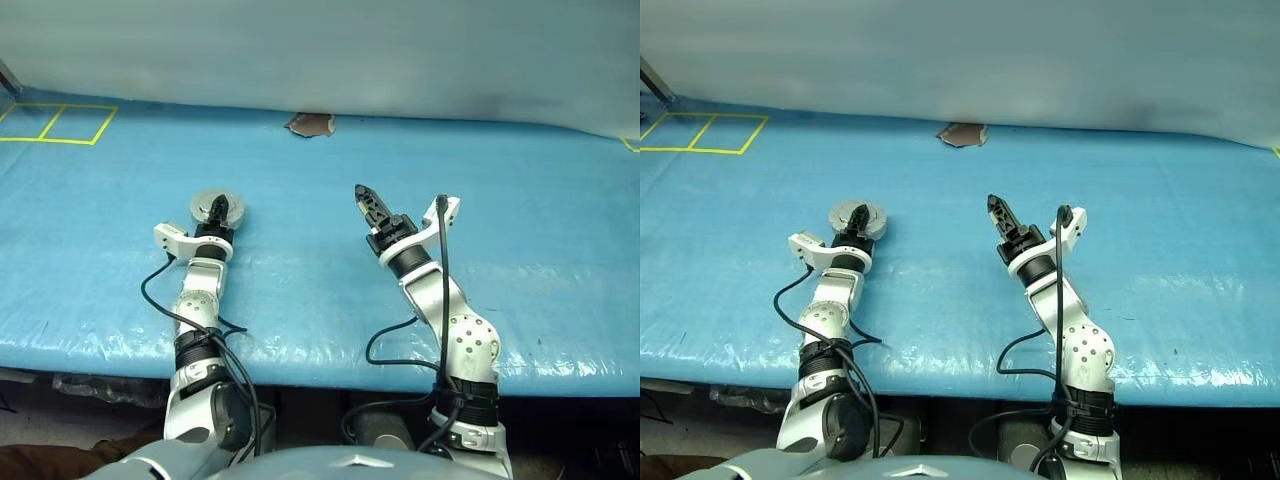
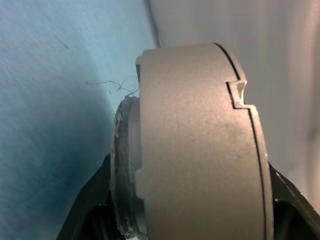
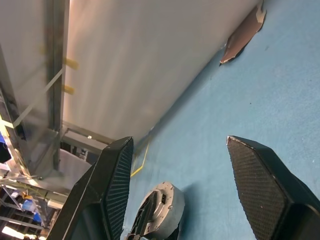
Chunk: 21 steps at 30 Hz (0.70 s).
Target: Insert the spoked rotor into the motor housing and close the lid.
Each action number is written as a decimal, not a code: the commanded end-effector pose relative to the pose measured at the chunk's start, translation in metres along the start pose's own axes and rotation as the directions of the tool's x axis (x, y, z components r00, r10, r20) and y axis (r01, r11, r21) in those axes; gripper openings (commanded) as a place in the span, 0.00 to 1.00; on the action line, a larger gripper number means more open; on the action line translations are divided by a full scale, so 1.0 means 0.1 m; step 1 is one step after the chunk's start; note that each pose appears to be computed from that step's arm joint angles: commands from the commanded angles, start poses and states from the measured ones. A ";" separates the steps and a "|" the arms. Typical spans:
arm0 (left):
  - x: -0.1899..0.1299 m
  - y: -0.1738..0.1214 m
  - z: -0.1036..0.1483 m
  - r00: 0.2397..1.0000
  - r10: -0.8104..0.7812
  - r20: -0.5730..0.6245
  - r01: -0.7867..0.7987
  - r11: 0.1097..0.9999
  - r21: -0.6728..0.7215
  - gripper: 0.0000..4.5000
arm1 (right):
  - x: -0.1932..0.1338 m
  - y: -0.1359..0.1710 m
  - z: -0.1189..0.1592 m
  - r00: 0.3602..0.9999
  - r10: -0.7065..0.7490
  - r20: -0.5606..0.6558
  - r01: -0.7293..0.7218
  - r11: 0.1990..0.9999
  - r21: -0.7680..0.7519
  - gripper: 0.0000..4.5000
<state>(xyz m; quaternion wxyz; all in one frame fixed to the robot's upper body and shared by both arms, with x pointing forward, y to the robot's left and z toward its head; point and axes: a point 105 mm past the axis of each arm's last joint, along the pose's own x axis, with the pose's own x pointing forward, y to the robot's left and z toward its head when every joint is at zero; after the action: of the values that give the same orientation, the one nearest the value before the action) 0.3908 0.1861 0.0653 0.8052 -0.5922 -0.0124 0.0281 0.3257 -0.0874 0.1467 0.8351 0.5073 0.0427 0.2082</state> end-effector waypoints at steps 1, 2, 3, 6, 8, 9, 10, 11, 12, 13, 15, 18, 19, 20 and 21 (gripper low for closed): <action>0.10 -0.25 0.11 0.997 -0.055 0.049 0.052 0.997 0.056 0.64 | 0.01 0.07 -0.01 1.000 0.025 0.002 -0.025 1.000 0.008 0.70; 0.11 -0.24 0.12 0.997 -0.052 0.052 0.049 0.997 0.065 0.72 | 0.01 0.06 -0.01 1.000 0.020 0.001 -0.020 1.000 0.009 0.71; 0.11 -0.22 0.13 0.998 -0.034 0.059 0.030 0.996 0.080 0.77 | 0.01 0.04 -0.01 1.000 0.011 -0.001 -0.011 1.000 0.013 0.71; 0.13 -0.15 0.17 0.997 0.023 0.078 -0.030 0.996 0.088 0.99 | 0.00 0.00 -0.02 1.000 -0.004 -0.007 0.004 1.000 0.017 0.71; 0.12 -0.12 0.21 0.995 0.039 0.093 -0.046 0.996 0.079 0.99 | 0.00 -0.03 -0.03 1.000 -0.013 -0.013 0.013 1.000 0.019 0.71; 0.12 -0.12 0.23 0.994 0.041 0.098 -0.048 0.996 0.077 0.99 | 0.00 -0.04 -0.05 1.000 -0.016 -0.021 0.017 1.000 0.020 0.71; 0.12 -0.12 0.24 0.994 0.040 0.101 -0.048 0.996 0.074 0.99 | 0.00 -0.05 -0.06 0.999 -0.016 -0.030 0.017 1.000 0.021 0.71; 0.11 -0.12 0.26 0.994 0.038 0.104 -0.045 0.997 0.070 0.99 | 0.00 -0.06 -0.08 0.999 -0.014 -0.044 0.015 1.000 0.020 0.71; 0.10 -0.11 0.28 0.993 0.040 0.109 -0.048 0.996 0.071 0.99 | -0.01 -0.05 -0.13 0.997 0.002 -0.080 0.000 1.000 0.019 0.71; 0.10 -0.11 0.31 0.993 0.039 0.112 -0.047 0.996 0.070 0.99 | -0.02 -0.03 -0.19 0.992 0.030 -0.123 -0.030 1.000 0.005 0.71; 0.09 -0.08 0.34 0.993 0.046 0.111 -0.055 0.995 0.077 0.99 | -0.04 -0.03 -0.27 0.982 0.049 -0.182 -0.057 0.998 -0.036 0.71; 0.07 -0.05 0.36 0.994 0.055 0.090 -0.063 0.993 0.096 0.99 | -0.05 -0.02 -0.33 0.973 0.066 -0.223 -0.086 0.993 -0.082 0.71; 0.07 -0.04 0.36 0.995 0.056 0.085 -0.064 0.993 0.099 0.99 | -0.05 -0.01 -0.35 0.969 0.076 -0.237 -0.101 0.990 -0.095 0.71; 0.06 -0.03 0.37 0.995 0.062 0.078 -0.070 0.991 0.110 0.99 | -0.06 0.01 -0.40 0.957 0.090 -0.277 -0.132 0.982 -0.137 0.71; 0.05 -0.01 0.38 0.995 0.069 0.073 -0.077 0.990 0.120 0.99 | -0.07 0.03 -0.45 0.944 0.099 -0.313 -0.160 0.972 -0.174 0.71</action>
<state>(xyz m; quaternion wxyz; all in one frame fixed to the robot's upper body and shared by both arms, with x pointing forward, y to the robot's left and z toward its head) 0.3975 0.2109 0.0737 0.8306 -0.5523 -0.0084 0.0711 0.3114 -0.0623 0.1156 0.8505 0.4116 0.1288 0.3010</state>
